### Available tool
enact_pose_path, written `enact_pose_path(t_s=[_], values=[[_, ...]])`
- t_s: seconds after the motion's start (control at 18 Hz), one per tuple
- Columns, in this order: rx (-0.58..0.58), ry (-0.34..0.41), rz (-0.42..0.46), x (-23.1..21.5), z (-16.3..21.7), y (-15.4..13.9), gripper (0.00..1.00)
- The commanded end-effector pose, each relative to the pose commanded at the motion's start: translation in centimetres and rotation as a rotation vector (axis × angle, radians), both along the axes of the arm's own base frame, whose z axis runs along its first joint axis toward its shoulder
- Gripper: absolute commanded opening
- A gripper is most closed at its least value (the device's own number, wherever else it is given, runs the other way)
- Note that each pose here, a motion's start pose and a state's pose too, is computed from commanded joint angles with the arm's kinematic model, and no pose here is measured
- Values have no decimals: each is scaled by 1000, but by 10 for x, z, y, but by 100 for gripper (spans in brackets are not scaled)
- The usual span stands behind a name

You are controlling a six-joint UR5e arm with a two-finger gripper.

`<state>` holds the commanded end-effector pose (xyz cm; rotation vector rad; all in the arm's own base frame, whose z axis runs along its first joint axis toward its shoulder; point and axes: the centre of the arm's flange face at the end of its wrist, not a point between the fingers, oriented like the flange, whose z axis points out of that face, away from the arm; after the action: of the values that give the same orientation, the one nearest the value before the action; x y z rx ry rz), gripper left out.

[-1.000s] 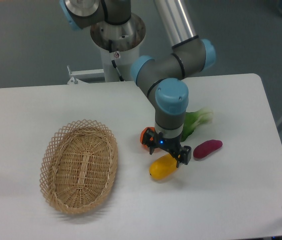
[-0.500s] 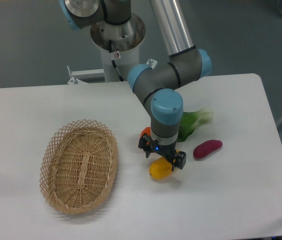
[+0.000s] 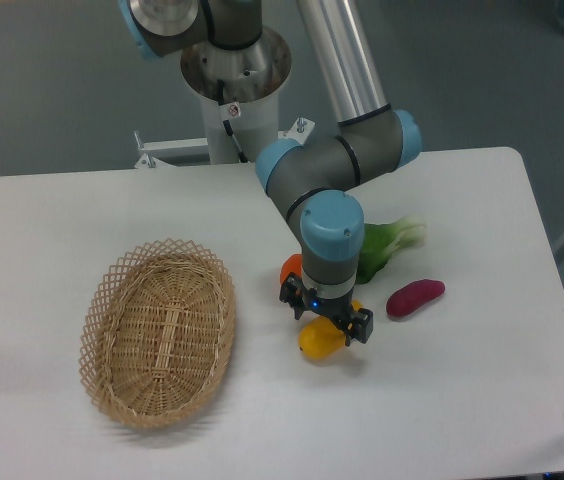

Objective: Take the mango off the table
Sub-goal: 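Lower the gripper around the yellow mango and close it, then lift the grasped yellow mango up off the table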

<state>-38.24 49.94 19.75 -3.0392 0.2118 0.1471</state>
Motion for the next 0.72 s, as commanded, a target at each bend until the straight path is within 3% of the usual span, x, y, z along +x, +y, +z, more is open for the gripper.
enact_pose_path(t_s=[0.22, 0.39, 0.72], values=[[7, 8, -2, -1, 6, 1, 54], [15, 16, -3, -3, 11, 1, 48], [89, 38, 1, -9, 46, 7, 48]])
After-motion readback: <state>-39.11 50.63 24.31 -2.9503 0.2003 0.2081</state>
